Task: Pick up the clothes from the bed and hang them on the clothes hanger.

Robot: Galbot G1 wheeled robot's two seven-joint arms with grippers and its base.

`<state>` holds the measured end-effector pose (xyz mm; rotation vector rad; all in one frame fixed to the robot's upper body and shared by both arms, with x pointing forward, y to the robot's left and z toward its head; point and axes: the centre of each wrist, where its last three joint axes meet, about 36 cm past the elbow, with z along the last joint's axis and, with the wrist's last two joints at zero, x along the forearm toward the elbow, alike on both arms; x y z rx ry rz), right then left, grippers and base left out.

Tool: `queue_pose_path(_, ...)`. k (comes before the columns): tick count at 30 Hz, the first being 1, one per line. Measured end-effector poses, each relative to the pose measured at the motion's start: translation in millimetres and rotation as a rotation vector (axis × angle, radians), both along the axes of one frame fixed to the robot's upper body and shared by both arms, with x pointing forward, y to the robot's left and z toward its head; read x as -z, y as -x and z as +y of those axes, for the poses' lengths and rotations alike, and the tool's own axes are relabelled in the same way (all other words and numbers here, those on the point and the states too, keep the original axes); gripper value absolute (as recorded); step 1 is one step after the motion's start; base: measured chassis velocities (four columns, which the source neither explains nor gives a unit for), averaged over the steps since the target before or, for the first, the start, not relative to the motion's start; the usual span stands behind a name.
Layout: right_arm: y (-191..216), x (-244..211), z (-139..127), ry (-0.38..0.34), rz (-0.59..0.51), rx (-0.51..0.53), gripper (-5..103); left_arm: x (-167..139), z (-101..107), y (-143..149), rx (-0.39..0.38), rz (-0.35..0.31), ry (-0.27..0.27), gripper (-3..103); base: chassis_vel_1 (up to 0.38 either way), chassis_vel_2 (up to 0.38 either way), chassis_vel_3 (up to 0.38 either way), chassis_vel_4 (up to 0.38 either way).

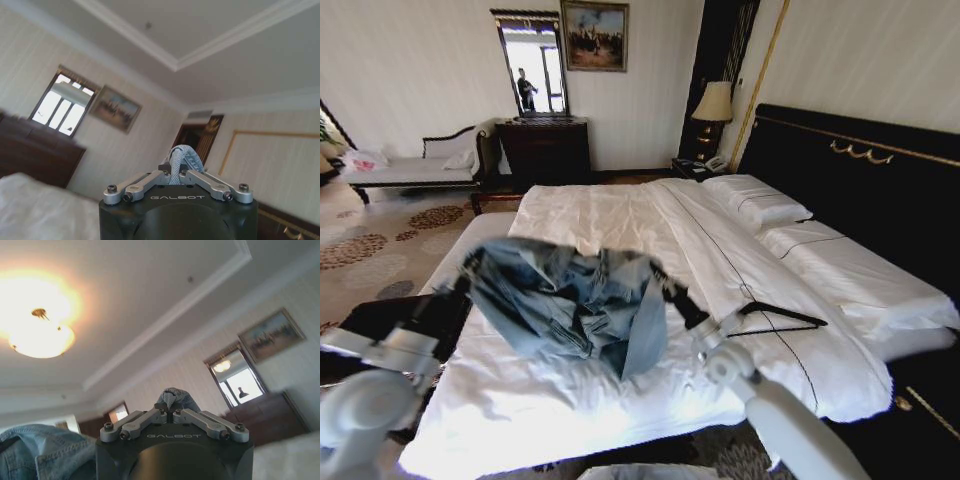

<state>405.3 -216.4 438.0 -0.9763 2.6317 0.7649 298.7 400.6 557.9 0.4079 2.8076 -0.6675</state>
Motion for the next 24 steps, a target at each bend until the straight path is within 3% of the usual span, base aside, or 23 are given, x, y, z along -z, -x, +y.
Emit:
queue_pose_path(2,-7,-39,-5,-0.048,-0.083,-0.014,1,-41,-6,11,0.014,-0.081,0.005,2,0.000,0.000,0.000,0.000)
queue_pose_path(3,-7,-39,-5,-0.048,-0.083,-0.014,1,-41,-6,11,0.014,-0.081,0.005,2,0.000,0.000,0.000,0.000)
queue_pose_path(7,10,-118,-20,-0.123,-0.230,-0.068,1,-103,-27,46,0.091,-0.202,0.000,2,0.000,0.000,0.000,0.000)
queue_pose_path(13,36,-154,-33,-0.141,-0.312,-0.078,1,-118,-19,59,0.081,-0.218,0.021,2,0.000,0.000,0.000,0.000)
queue_pose_path(16,67,-180,-36,-0.150,-0.345,-0.066,1,-130,-11,67,0.074,-0.234,0.062,2,0.000,0.000,0.000,0.000)
queue_pose_path(19,89,-192,-36,-0.132,-0.300,-0.013,1,-136,-7,71,0.091,-0.235,0.130,2,0.000,0.000,0.000,0.000)
queue_pose_path(21,95,-189,-39,-0.100,-0.164,0.087,1,-125,-9,69,0.109,-0.192,0.219,2,0.000,0.000,0.000,0.000)
queue_pose_path(22,95,-189,-39,-0.100,-0.164,0.087,1,-125,-9,69,0.109,-0.192,0.219,2,0.000,0.000,0.000,0.000)
queue_pose_path(24,99,-178,-35,-0.065,-0.006,0.161,1,-99,-15,64,0.113,-0.105,0.313,2,0.000,0.000,0.000,0.000)
